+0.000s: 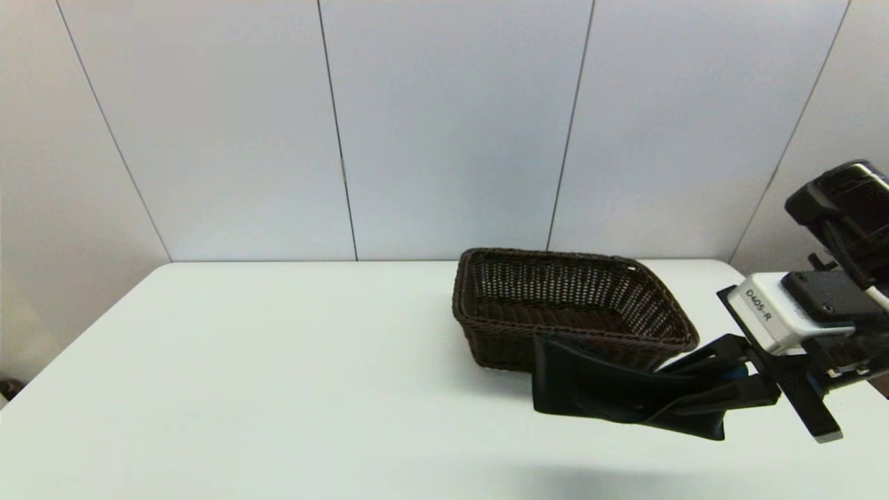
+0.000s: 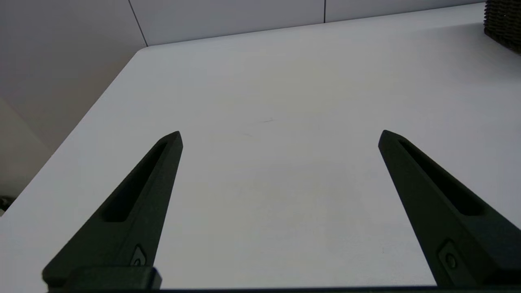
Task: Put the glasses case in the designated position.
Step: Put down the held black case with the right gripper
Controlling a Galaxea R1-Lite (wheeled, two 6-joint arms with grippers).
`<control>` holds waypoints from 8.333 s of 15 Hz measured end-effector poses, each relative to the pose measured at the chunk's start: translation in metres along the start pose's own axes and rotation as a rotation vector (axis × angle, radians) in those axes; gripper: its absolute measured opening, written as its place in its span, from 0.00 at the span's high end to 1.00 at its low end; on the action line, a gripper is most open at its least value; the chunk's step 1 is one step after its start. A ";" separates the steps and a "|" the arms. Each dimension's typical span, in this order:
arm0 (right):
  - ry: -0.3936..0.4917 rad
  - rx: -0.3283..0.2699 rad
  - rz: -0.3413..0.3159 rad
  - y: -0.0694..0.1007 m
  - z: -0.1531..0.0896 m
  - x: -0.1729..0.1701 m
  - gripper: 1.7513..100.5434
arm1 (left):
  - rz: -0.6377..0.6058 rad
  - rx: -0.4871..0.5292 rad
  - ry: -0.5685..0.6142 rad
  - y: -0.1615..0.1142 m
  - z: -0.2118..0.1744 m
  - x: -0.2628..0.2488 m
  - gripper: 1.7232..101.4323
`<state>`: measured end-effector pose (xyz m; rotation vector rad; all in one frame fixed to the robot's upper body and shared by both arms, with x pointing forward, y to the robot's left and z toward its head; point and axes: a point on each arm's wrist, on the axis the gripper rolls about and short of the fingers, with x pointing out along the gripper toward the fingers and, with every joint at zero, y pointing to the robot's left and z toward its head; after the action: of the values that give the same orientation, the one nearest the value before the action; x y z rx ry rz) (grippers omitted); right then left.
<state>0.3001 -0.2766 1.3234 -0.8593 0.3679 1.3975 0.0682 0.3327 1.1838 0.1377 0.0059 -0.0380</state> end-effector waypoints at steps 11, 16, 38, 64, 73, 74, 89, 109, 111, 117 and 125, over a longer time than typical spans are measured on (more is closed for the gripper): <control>0.025 0.111 0.085 -0.001 -0.027 0.024 0.83 | 0.000 0.000 0.000 0.000 0.000 0.000 0.04; 0.010 0.121 0.043 -0.025 -0.031 0.037 0.83 | 0.000 0.000 0.000 0.000 0.000 0.000 0.04; -0.020 0.122 0.107 -0.020 -0.034 0.048 0.84 | -0.001 0.000 -0.001 0.000 0.000 0.000 0.04; -0.109 -0.012 -0.253 -0.058 0.038 -0.036 0.84 | 0.000 0.000 0.000 0.000 0.000 0.000 0.04; -0.097 -0.053 -0.389 -0.139 0.027 -0.040 0.84 | 0.000 0.000 0.000 0.000 0.000 0.000 0.04; -0.093 -0.056 -0.404 -0.148 0.024 -0.039 0.84 | 0.000 -0.001 0.000 0.000 0.000 0.000 0.04; -0.042 -0.165 -0.386 -0.212 -0.064 0.034 0.85 | 0.000 0.000 0.000 0.000 0.000 0.000 0.04; -0.092 -0.325 -0.374 -0.213 -0.083 0.029 0.85 | 0.000 0.000 0.000 0.000 0.000 0.000 0.04; -0.091 -0.327 -0.376 -0.213 -0.081 0.027 0.85 | 0.000 0.000 0.000 0.000 0.000 0.000 0.04; -0.089 -0.308 -0.389 -0.213 -0.079 0.023 0.85 | 0.000 0.000 0.000 0.000 0.000 0.000 0.04; -0.054 -0.242 -0.430 -0.217 -0.080 0.020 0.85 | 0.000 0.000 0.000 0.000 0.000 0.000 0.04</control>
<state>0.5299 -0.3067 1.3235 -1.0260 -0.0323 1.0717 0.0683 0.3327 1.1836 0.1373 0.0063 -0.0380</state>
